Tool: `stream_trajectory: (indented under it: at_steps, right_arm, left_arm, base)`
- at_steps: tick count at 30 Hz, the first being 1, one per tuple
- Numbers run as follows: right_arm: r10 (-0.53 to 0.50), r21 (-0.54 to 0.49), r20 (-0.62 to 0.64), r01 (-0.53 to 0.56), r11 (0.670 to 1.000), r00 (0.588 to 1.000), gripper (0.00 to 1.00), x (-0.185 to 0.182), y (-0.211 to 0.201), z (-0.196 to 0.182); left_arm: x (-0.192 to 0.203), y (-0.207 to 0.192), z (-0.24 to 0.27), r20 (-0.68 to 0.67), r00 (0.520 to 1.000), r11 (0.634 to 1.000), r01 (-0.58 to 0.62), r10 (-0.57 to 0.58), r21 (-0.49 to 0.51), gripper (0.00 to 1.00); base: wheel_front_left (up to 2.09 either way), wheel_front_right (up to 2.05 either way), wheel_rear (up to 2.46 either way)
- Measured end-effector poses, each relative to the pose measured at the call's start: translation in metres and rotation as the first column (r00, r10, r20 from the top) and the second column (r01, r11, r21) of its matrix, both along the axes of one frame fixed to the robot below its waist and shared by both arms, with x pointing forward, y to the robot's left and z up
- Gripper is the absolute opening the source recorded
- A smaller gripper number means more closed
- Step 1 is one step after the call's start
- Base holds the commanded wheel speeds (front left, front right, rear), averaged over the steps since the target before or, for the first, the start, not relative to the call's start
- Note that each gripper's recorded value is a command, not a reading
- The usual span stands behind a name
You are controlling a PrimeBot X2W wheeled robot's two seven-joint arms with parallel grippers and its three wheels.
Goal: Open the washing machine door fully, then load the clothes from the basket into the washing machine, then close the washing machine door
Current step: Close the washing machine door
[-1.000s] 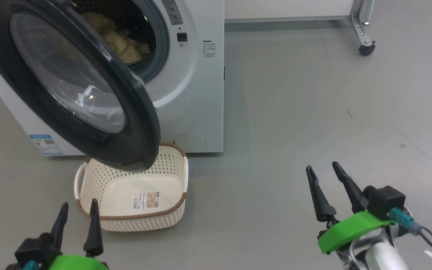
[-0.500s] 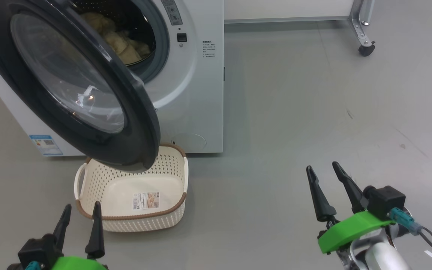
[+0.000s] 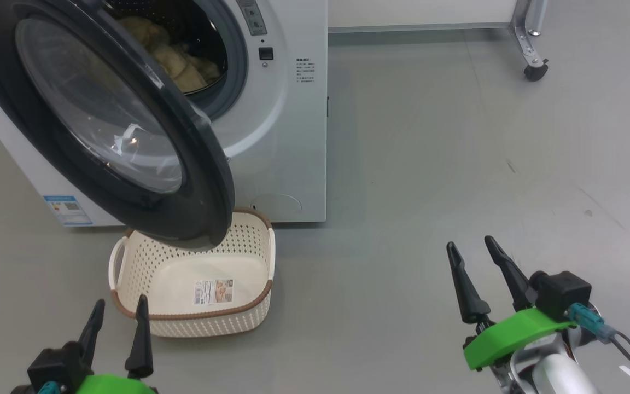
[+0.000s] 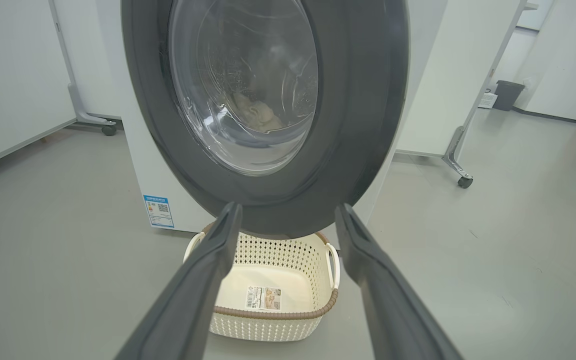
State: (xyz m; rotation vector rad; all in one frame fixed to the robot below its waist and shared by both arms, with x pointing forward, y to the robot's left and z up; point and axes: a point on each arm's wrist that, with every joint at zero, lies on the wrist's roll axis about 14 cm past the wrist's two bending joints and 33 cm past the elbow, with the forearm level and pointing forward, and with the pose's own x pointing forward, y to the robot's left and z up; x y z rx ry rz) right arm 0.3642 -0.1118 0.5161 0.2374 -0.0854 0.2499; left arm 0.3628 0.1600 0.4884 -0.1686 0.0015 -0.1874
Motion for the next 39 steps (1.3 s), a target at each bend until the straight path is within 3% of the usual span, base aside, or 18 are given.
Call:
stream_trajectory:
  at_steps: [5, 6, 7, 8, 18, 30, 36, 39]
  right_arm:
    - [0.003, 0.0, -0.001, -0.003, 1.0, 1.0, 0.99, 0.0, 0.001, 0.0]
    - [0.004, 0.0, -0.001, -0.004, 1.0, 1.0, 0.79, 0.0, 0.001, 0.0]
    - [0.005, 0.0, -0.002, -0.005, 1.0, 1.0, 0.44, 0.001, 0.002, 0.0]
    - [0.006, 0.0, -0.002, -0.006, 1.0, 1.0, 0.0, 0.001, 0.002, -0.001]
    - [0.029, -0.003, 0.0, -0.029, 1.0, 1.0, 0.0, 0.011, 0.01, 0.0]
    - [0.136, -0.059, 0.109, -0.13, 0.99, 0.985, 0.0, 0.074, 0.038, 0.03]
    - [0.259, -0.116, 0.182, -0.241, 0.964, 0.949, 0.0, 0.103, 0.073, 0.048]
    - [0.353, -0.146, 0.226, -0.327, 0.934, 0.908, 0.0, 0.113, 0.102, 0.057]
  left_arm:
    - [0.0, 0.001, 0.0, -0.001, 1.0, 1.0, -0.003, 0.003, 0.0, 1.0]
    - [0.0, 0.001, 0.0, -0.001, 1.0, 1.0, -0.003, 0.003, 0.0, 1.0]
    - [0.0, 0.001, 0.0, -0.001, 1.0, 1.0, -0.004, 0.004, -0.001, 1.0]
    - [0.0, 0.001, -0.001, -0.002, 1.0, 1.0, -0.004, 0.004, -0.001, 1.0]
    - [0.007, -0.002, -0.005, -0.015, 1.0, 1.0, 0.004, -0.004, 0.0, 1.0]
    - [0.037, -0.01, -0.011, -0.031, 0.999, 1.0, 0.017, -0.018, -0.013, 1.0]
    - [0.048, -0.01, -0.02, -0.054, 0.999, 1.0, 0.006, -0.007, -0.023, 1.0]
    - [0.054, -0.007, -0.027, -0.071, 0.997, 1.0, -0.009, 0.007, -0.027, 1.0]
  base:
    - [0.0, 0.0, 0.0]
    - [0.0, 0.0, 0.0]
    - [0.0, 0.0, 0.0]
    - [0.0, 0.0, 0.0]
    - [0.0, 0.0, 0.0]
    - [0.0, 0.0, 0.0]
    - [0.0, 0.0, 0.0]
    - [0.0, 0.0, 0.0]
